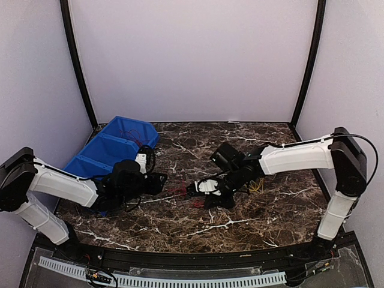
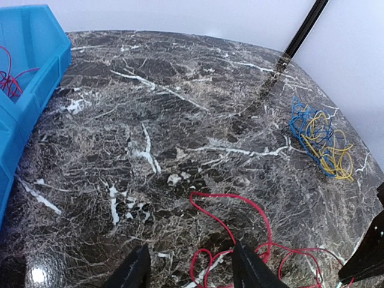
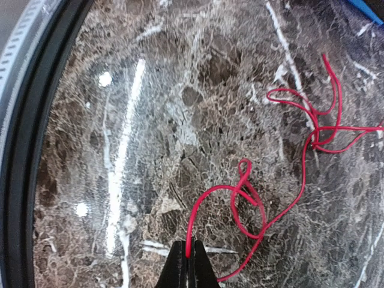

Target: Untangle the cables

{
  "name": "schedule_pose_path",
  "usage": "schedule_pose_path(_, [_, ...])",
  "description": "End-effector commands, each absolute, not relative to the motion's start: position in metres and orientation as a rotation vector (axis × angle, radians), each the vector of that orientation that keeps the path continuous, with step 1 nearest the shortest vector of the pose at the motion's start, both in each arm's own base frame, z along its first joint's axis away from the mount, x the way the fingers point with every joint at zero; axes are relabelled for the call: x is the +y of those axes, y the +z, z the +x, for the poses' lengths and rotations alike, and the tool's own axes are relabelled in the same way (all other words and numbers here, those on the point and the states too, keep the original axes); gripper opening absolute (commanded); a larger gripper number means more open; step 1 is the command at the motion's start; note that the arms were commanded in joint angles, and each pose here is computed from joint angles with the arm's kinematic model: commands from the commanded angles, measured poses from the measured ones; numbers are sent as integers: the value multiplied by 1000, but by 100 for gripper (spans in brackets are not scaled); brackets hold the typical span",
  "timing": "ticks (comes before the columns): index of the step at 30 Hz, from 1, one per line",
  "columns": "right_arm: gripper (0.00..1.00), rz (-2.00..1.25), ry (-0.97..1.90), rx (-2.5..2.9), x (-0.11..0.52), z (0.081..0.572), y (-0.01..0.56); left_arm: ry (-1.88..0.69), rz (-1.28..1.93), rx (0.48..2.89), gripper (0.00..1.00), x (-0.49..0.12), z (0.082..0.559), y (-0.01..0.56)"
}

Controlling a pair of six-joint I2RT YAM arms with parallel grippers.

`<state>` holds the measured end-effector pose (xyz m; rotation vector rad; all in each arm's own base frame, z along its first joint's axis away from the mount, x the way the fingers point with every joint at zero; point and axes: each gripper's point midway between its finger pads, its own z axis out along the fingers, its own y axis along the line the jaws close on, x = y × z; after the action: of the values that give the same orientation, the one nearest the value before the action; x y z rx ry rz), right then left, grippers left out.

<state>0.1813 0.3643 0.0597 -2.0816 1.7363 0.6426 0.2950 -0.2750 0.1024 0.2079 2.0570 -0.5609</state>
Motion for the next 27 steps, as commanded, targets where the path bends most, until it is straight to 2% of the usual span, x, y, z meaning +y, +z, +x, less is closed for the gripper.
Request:
schedule_pose_path(1, [0,-2026,780,1704,365,174,104,-618,218,2049,51,-268,279,119])
schedule_pose_path(7, [0,-1996,849,1732,365,175,113,-733,333,2074,49,-275,253,104])
schedule_pose_path(16, [0,-1944,909,1752,370,185,125,-856,429,2153,27,-291,227,74])
schedule_pose_path(20, [0,-1931,928,1763,371,187,127,-951,571,2033,20,-315,203,92])
schedule_pose_path(22, [0,-1929,935,1764,372,187,127,-937,599,2016,23,-321,200,92])
schedule_pose_path(25, [0,-1928,937,1766,373,188,127,-841,544,2084,41,-320,213,80])
schedule_pose_path(27, [0,-1927,947,1767,374,188,128,-785,523,2116,44,-319,220,72])
